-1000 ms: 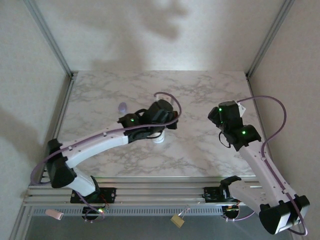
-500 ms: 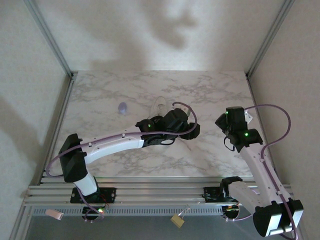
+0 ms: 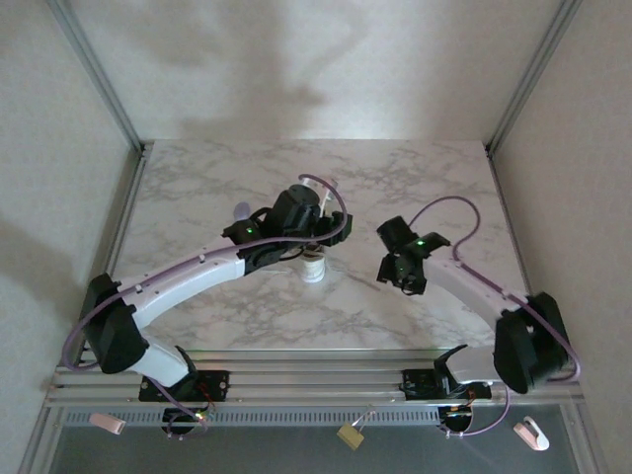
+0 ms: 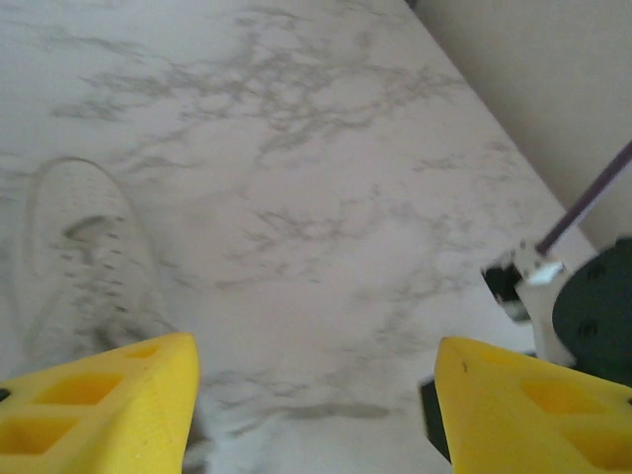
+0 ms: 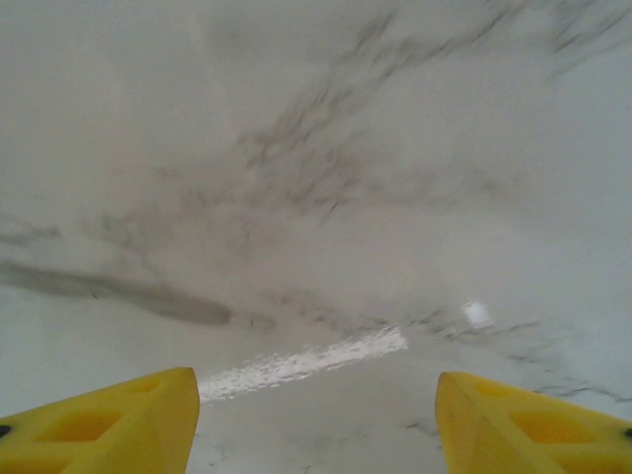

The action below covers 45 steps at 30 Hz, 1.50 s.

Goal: Tie the shoes

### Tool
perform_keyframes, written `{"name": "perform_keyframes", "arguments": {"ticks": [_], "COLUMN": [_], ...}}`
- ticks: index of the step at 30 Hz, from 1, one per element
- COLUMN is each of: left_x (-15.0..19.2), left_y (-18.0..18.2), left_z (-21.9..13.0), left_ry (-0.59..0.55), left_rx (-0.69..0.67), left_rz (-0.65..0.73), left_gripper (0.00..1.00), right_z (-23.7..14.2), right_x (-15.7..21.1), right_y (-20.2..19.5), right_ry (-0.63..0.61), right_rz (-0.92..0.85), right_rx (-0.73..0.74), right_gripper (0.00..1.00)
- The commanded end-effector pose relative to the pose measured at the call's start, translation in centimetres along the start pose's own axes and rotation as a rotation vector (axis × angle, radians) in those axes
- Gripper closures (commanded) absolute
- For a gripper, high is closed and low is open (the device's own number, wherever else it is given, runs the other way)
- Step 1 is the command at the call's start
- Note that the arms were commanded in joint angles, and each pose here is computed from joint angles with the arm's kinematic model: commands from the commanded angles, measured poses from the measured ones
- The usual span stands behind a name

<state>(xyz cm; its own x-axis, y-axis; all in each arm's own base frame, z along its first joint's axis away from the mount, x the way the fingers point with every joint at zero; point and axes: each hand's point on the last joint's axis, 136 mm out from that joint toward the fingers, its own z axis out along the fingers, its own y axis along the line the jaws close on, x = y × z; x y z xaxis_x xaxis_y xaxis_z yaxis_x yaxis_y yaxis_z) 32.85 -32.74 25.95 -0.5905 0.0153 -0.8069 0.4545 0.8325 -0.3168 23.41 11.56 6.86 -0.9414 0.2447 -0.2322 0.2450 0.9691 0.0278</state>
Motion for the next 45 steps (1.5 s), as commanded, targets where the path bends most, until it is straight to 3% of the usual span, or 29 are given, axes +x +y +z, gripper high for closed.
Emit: {"name": "perform_keyframes", "arguments": {"ticks": [1, 8, 14, 23, 27, 33, 37, 42, 45], "left_x": [-0.6, -0.8, -1.5, -2.2, -2.2, -2.2, -2.5, -3.3, -3.6], "left_y": [0.8, 1.7, 3.7, 5.2, 5.5, 5.5, 5.8, 7.6, 9.2], "left_z": [-0.4, -0.1, -0.5, -1.5, -1.9, -2.2, -2.7, -3.4, -3.3], "left_ry": [-0.032, -0.038, -0.065, -0.087, -0.094, -0.095, -0.113, -0.162, -0.173], "left_rx": [0.006, -0.016, -0.054, -0.074, -0.085, -0.081, -0.087, -0.103, -0.1], "left_rz": [0.11, 0.137, 0.091, 0.068, 0.063, 0.055, 0.034, -0.042, -0.098], "left_gripper": [0.35, 0.34, 0.34, 0.31, 0.3, 0.29, 0.29, 0.28, 0.28], "right_z": [1.1, 2.9, 4.2, 5.6, 6.0, 7.3, 6.0, 2.5, 2.0], "right_x": [1.2, 1.7, 2.5, 1.0, -2.4, -8.7, -11.4, -10.2, -8.3], "right_y": [1.6, 3.3, 2.9, 1.4, 0.9, 5.5, 6.9, 4.2, 4.7], "right_ry": [0.067, 0.125, 0.13, 0.094, 0.049, -0.015, -0.082, -0.178, -0.178], "right_rz": [0.008, -0.005, -0.036, -0.059, -0.018, -0.061, -0.034, 0.144, 0.225], "right_rx": [-0.024, -0.028, 0.047, 0.174, 0.165, 0.07, 0.039, 0.047, 0.006], "right_gripper": [0.36, 0.54, 0.62, 0.61, 0.59, 0.54, 0.51, 0.49, 0.48]}}
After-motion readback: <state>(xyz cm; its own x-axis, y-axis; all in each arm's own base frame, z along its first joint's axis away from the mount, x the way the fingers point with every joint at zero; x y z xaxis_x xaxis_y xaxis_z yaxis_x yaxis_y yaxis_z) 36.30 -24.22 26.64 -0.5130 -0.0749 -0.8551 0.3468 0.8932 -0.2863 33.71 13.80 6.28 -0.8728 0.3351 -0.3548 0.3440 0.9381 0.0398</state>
